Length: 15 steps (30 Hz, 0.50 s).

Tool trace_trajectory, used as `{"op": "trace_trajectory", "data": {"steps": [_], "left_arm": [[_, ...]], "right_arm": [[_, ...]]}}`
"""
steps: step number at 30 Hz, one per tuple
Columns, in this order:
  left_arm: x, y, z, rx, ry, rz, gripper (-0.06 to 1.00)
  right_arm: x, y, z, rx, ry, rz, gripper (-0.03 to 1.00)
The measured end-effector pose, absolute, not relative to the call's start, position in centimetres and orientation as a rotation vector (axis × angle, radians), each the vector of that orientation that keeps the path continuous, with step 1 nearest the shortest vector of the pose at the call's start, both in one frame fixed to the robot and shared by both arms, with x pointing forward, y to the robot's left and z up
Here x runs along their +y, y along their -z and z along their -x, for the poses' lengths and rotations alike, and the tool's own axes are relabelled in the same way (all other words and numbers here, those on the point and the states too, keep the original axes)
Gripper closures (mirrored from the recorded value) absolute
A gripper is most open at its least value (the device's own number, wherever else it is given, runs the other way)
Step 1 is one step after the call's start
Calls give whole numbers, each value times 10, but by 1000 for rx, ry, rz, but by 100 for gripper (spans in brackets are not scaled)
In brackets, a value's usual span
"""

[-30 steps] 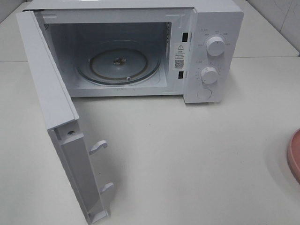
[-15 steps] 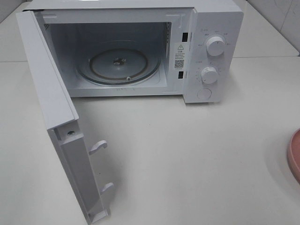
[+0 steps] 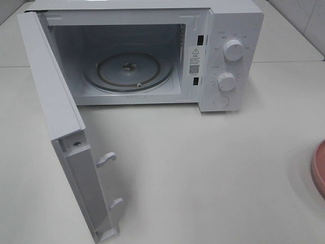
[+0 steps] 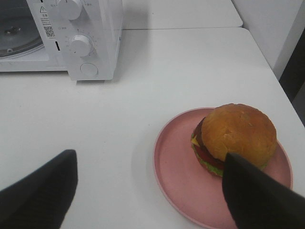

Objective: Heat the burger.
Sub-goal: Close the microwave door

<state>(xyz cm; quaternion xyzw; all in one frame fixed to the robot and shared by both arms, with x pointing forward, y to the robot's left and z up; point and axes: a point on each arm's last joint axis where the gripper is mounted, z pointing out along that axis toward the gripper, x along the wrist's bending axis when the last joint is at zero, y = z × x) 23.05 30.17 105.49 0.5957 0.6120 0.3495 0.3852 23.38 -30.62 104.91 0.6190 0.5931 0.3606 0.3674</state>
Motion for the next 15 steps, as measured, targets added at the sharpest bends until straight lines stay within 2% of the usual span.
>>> {"op": "trace_trajectory", "data": {"steps": [15], "left_arm": [[302,-1055,-230,1559,-890,-1517,4]], "right_arm": [[-306,-1049,-234,1523,-927,-1589,21]]}}
